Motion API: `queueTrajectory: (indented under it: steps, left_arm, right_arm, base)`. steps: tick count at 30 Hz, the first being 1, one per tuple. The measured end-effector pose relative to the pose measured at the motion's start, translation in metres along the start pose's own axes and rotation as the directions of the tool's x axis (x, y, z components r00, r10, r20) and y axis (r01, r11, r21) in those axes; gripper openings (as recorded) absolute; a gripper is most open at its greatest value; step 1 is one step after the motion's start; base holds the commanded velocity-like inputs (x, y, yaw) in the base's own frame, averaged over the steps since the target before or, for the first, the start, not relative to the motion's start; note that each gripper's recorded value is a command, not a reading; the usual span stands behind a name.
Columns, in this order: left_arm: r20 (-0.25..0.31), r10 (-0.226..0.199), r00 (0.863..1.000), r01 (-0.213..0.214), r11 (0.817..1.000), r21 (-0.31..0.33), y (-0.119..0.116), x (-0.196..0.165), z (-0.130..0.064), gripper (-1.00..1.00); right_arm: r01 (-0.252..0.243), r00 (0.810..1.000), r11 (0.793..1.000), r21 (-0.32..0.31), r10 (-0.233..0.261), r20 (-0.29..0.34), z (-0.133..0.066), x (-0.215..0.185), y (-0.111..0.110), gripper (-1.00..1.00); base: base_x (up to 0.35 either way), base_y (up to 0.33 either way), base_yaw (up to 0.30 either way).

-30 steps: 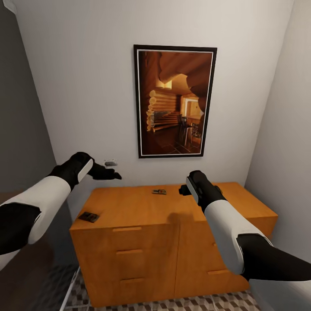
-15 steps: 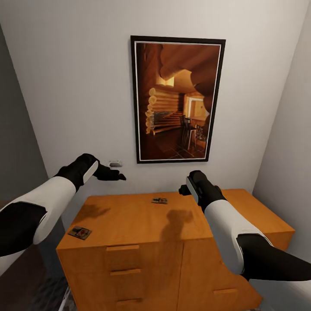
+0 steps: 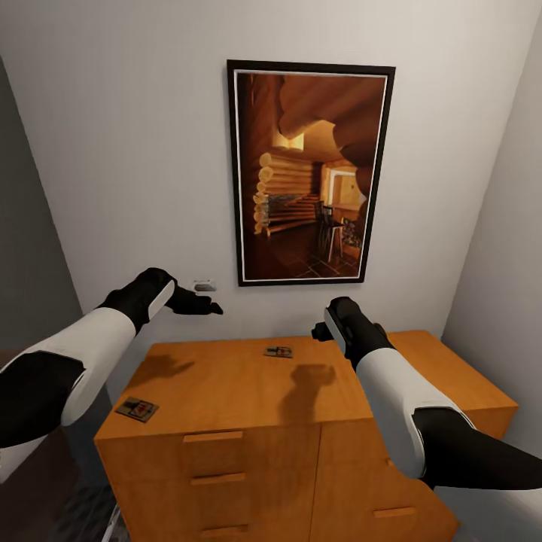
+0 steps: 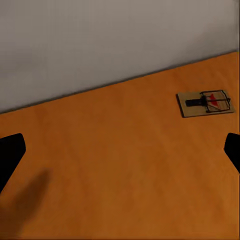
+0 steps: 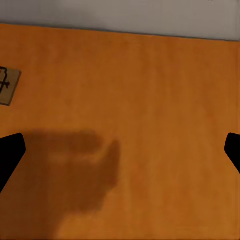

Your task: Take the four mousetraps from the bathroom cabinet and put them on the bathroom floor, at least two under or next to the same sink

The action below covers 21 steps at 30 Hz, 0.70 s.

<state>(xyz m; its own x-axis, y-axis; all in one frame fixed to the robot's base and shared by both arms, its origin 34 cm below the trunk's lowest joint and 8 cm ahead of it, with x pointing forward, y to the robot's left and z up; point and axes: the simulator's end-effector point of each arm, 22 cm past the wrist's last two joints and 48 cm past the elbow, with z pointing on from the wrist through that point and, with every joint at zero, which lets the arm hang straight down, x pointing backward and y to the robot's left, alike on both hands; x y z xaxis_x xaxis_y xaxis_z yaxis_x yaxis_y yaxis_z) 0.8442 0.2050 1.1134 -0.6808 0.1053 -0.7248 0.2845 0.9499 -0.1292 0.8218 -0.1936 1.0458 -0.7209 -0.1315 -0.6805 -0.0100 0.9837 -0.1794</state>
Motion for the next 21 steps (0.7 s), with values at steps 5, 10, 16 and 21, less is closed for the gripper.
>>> queueTrajectory:
  steps: [5,10,16,21]
  left_arm:
    - [-0.004,0.002,1.0,-0.002,1.0,0.009,-0.006,0.001,0.002,1.0]
    - [-0.031,-0.013,0.999,0.013,1.0,0.004,-0.003,0.016,0.012,1.0]
    - [-0.031,-0.022,0.999,0.022,1.0,-0.001,0.003,0.025,0.019,1.0]
    - [-0.033,-0.024,0.999,0.024,1.0,-0.002,0.004,0.027,0.021,1.0]
  right_arm:
    - [0.004,1.0,1.0,0.002,-0.004,0.004,0.0,-0.001,0.0,1.0]
    - [0.008,1.0,0.999,-0.039,-0.008,-0.004,0.001,0.002,0.01,1.0]
    - [0.088,0.996,0.97,-0.225,-0.088,0.012,-0.007,0.002,0.059,1.0]
    - [0.173,0.984,0.939,-0.299,-0.178,0.011,-0.015,0.009,0.086,1.0]
  base:
    - [0.002,0.0,0.0]
    - [0.0,0.0,0.0]
    - [0.0,0.0,0.0]
    - [0.0,0.0,0.0]
